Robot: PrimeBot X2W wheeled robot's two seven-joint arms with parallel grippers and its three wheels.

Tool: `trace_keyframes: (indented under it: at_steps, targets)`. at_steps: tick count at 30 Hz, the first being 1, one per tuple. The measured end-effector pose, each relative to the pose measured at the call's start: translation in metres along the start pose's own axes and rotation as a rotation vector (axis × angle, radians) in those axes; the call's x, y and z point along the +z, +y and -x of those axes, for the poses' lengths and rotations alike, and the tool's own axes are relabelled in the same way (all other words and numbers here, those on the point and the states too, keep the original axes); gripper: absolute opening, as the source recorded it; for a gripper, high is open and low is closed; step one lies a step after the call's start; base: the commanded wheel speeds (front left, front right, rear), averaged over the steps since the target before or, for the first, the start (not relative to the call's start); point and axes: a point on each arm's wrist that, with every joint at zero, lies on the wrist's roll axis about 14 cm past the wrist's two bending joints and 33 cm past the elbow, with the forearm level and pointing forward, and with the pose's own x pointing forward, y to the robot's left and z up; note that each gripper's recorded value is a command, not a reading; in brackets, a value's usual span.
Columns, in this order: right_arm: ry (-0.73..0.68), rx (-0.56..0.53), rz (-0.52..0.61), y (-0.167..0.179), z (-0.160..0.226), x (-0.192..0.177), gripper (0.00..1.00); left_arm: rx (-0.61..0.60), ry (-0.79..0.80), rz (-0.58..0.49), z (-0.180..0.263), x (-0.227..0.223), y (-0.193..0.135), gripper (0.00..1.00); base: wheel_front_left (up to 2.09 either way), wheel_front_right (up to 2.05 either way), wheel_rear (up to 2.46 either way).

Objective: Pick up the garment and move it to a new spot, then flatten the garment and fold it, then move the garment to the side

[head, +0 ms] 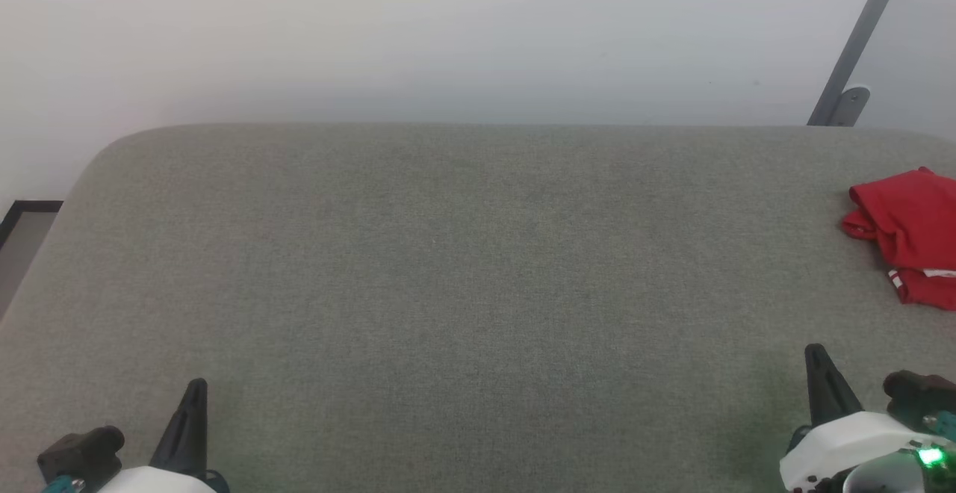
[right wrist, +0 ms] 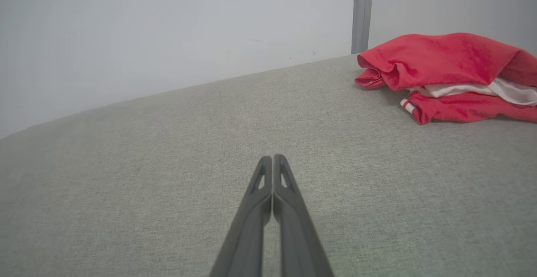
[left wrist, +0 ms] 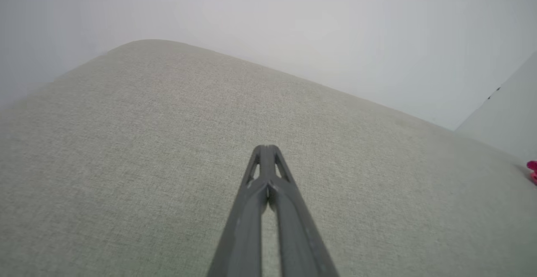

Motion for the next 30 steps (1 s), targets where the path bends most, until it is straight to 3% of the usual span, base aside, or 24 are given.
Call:
trace_keyframes:
  at_steps: [30]
  targets:
    - [-0.018,-0.006,-0.499,0.009,-0.004,0.011,0.0,0.024,0.012,0.459,-0.015,0.0,-0.02,0.0,0.0,0.0,0.0]
